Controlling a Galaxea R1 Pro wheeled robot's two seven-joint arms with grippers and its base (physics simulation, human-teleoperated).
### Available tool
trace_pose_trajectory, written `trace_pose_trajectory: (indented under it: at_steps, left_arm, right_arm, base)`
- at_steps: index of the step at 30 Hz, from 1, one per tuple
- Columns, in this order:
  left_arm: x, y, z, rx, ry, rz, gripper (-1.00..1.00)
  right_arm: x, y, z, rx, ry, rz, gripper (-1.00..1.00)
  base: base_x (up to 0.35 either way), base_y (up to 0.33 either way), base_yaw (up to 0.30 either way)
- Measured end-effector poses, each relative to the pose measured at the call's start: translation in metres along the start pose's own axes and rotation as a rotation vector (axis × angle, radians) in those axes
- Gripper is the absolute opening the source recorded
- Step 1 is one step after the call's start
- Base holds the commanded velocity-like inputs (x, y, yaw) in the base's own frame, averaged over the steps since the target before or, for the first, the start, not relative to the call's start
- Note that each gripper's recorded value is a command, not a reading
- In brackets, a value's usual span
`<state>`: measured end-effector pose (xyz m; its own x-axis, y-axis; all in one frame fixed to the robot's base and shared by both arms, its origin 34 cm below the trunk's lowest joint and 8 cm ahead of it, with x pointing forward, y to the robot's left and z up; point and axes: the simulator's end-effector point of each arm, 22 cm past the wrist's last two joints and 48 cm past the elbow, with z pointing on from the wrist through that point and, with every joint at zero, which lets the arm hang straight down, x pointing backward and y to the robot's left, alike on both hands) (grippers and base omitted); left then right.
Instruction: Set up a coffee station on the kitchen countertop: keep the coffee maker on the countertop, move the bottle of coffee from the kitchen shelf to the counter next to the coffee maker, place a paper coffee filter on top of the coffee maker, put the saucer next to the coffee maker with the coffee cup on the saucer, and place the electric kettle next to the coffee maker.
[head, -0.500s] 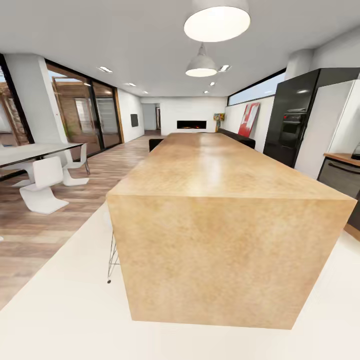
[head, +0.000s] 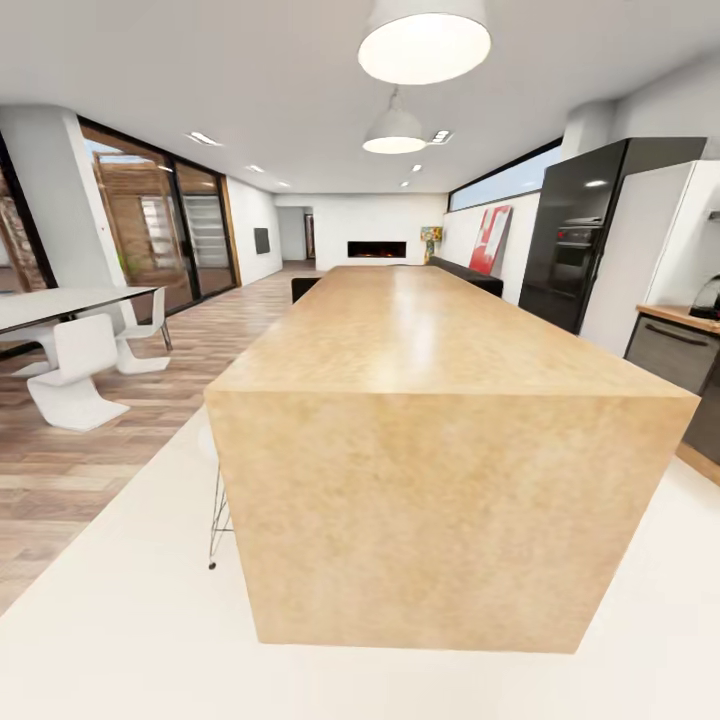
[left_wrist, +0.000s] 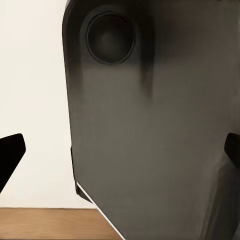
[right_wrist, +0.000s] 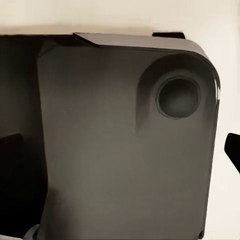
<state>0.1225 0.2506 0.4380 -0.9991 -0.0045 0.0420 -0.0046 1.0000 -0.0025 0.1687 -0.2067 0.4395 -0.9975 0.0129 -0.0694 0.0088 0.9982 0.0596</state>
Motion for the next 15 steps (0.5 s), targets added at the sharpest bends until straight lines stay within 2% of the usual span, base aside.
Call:
trace_pose_trajectory:
  at_steps: [8,15]
  left_arm:
    - [-0.002,0.000,0.000,0.000,-0.009,0.001,1.00]
    - [-0.011,0.000,0.000,0.000,-0.047,0.009,1.00]
  right_arm:
    - [-0.001,-0.002,0.000,0.003,-0.004,-0.001,1.00]
    - [-0.014,-0.008,0.000,0.013,-0.031,-0.004,1.00]
  base:
    - [0.000,0.000,-0.259]
    - [0.000,0.000,-0.266]
